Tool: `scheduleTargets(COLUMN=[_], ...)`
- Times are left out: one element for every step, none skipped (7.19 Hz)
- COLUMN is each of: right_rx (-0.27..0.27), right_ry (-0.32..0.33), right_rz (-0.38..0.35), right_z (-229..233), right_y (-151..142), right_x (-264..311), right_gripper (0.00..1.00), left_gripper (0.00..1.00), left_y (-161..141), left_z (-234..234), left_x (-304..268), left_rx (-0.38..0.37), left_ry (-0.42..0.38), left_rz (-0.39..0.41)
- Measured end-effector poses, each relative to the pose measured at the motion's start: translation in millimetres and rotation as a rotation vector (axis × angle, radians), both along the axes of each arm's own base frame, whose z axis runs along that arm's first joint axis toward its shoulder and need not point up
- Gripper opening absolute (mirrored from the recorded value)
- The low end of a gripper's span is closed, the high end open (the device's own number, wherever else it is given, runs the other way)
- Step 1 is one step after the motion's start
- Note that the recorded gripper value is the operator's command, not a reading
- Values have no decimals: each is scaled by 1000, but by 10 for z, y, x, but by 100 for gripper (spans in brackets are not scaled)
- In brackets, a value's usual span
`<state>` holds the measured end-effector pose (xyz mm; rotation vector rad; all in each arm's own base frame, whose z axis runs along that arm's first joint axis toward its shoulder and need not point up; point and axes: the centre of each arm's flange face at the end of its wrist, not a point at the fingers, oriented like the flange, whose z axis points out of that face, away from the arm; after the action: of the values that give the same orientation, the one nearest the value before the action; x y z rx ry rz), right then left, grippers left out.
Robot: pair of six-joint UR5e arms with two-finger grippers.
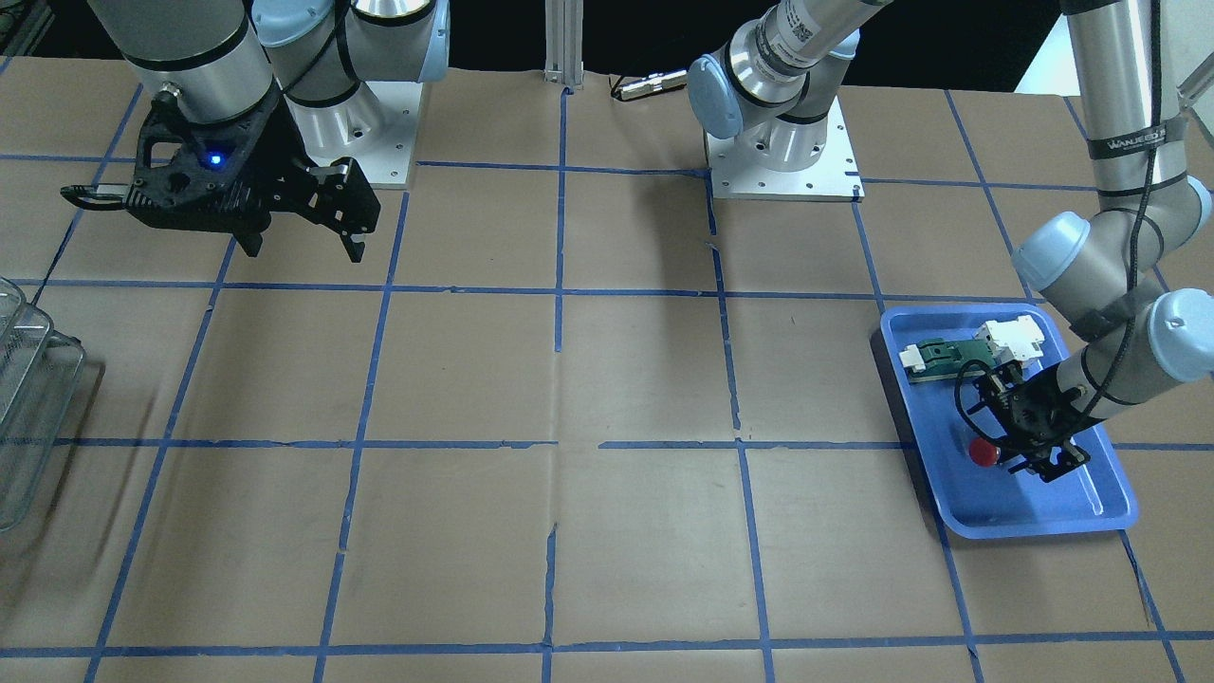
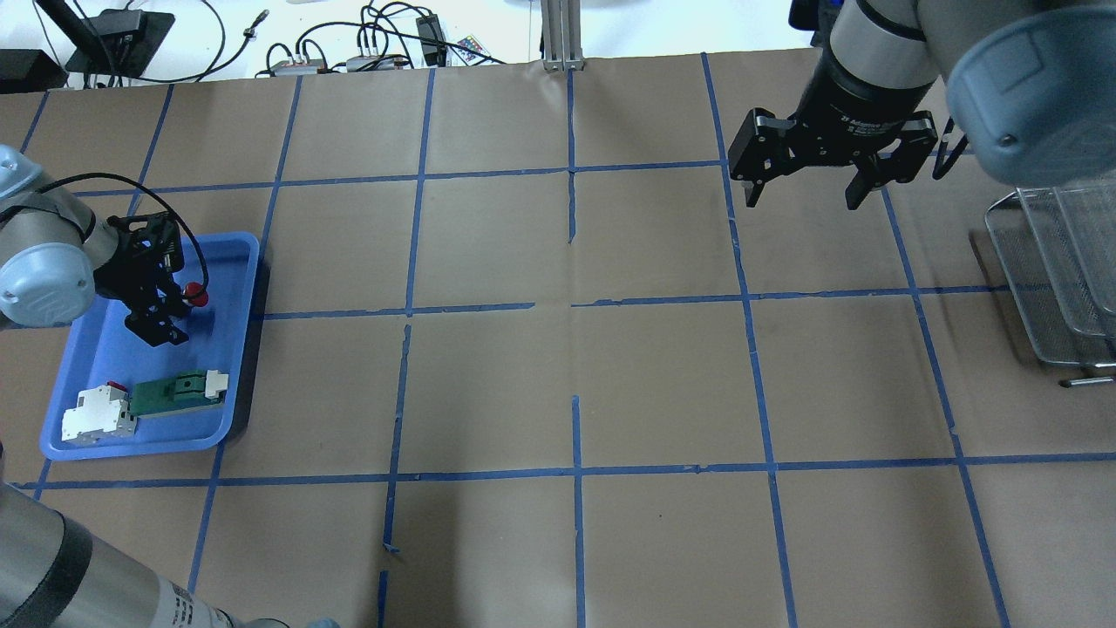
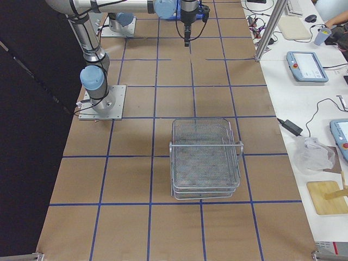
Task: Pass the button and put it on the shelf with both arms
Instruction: 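Close the left gripper on the red button's base, then lift the red button with the left gripper and carry it toward the right gripper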
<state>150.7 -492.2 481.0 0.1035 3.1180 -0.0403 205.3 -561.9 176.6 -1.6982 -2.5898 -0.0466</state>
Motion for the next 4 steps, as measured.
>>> scheduleTargets(right_rx=[-2, -13, -34, -51], right_ry=[0, 0, 1, -1], right_rz=[0, 9, 27, 38], right_z=[1, 17, 61, 128], right_y=[-2, -10, -23, -17], right_x=[0, 0, 1, 1], right_gripper=[100, 100, 100, 100], left_gripper=[0, 0, 0, 0], left_y=[-7, -5, -3, -17], left_z=[36, 107, 205, 354], left_x=[10, 10, -33, -172], left_rx=[-5, -12, -16, -13], left_ry=[-4, -8, -10, -5], left_rz=[-2, -5, -13, -30])
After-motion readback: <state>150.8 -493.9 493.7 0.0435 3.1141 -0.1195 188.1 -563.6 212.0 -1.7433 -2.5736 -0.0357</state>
